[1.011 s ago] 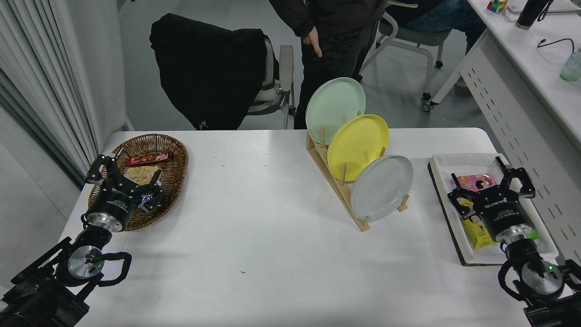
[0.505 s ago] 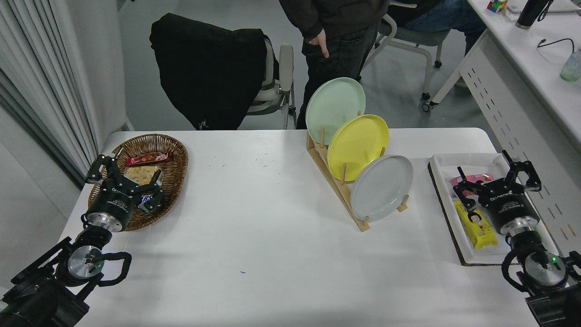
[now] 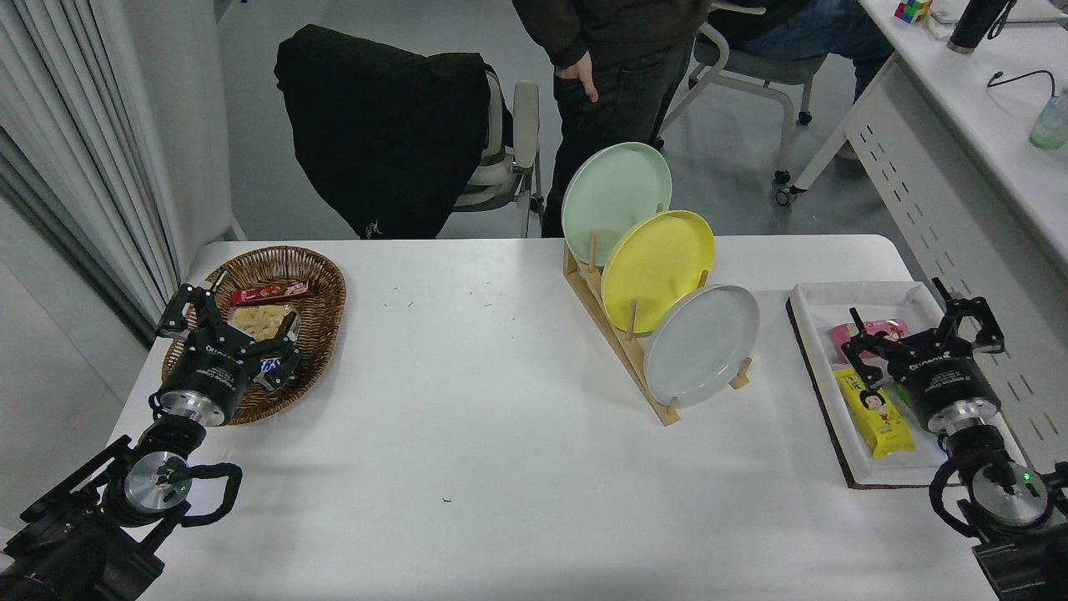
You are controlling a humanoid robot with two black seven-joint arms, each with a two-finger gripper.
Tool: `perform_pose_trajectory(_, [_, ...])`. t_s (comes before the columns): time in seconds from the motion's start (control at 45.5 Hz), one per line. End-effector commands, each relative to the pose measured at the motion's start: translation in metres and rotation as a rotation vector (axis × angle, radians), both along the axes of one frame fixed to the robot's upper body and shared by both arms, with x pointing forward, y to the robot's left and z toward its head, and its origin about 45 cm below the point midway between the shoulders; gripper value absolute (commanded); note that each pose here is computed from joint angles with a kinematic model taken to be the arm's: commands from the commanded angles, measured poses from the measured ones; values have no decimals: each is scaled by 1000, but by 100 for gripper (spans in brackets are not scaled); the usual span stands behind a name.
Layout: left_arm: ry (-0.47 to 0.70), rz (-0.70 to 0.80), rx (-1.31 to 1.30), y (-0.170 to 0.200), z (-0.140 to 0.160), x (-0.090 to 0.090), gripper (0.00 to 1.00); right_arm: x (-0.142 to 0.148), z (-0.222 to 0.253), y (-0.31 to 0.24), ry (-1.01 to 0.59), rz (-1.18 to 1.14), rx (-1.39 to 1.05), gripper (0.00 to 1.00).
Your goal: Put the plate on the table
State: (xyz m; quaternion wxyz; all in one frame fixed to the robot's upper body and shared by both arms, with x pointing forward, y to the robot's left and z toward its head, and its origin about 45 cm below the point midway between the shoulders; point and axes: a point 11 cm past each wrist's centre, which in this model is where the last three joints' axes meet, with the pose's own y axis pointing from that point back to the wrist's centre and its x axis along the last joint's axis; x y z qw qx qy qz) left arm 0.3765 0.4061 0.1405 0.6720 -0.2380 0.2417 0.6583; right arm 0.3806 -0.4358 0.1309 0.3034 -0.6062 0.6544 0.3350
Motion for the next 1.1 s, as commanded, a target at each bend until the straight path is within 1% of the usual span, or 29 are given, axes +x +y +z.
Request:
perform_pose_trajectory(0.0, [0,-1,0,0,0,0,98,0,12,-17,3,11,-63,100])
perform_pose_trajectory(0.154, [0,2,0,0,0,0,98,3,22,-7,19,103,-137,100])
perform_pose_trajectory(0.308, [0,2,0,0,0,0,98,-3,28,-14,40,137,-185,100])
perform_pose_trajectory(0.527, [1,1,1,0,0,0,98,-14,34,-18,129,227,-250,100])
perform_pose_trajectory(0.659, [0,0,0,0,0,0,98,0,53,-15,141,313,-366,100])
perform_pose_trajectory(0.857, [1,1,1,0,0,0,98,11,71,-13,193,445,-552,100])
perform_pose_trajectory(1.077, [-1,1,0,0,0,0,98,9,74,-10,192,506,-580,100])
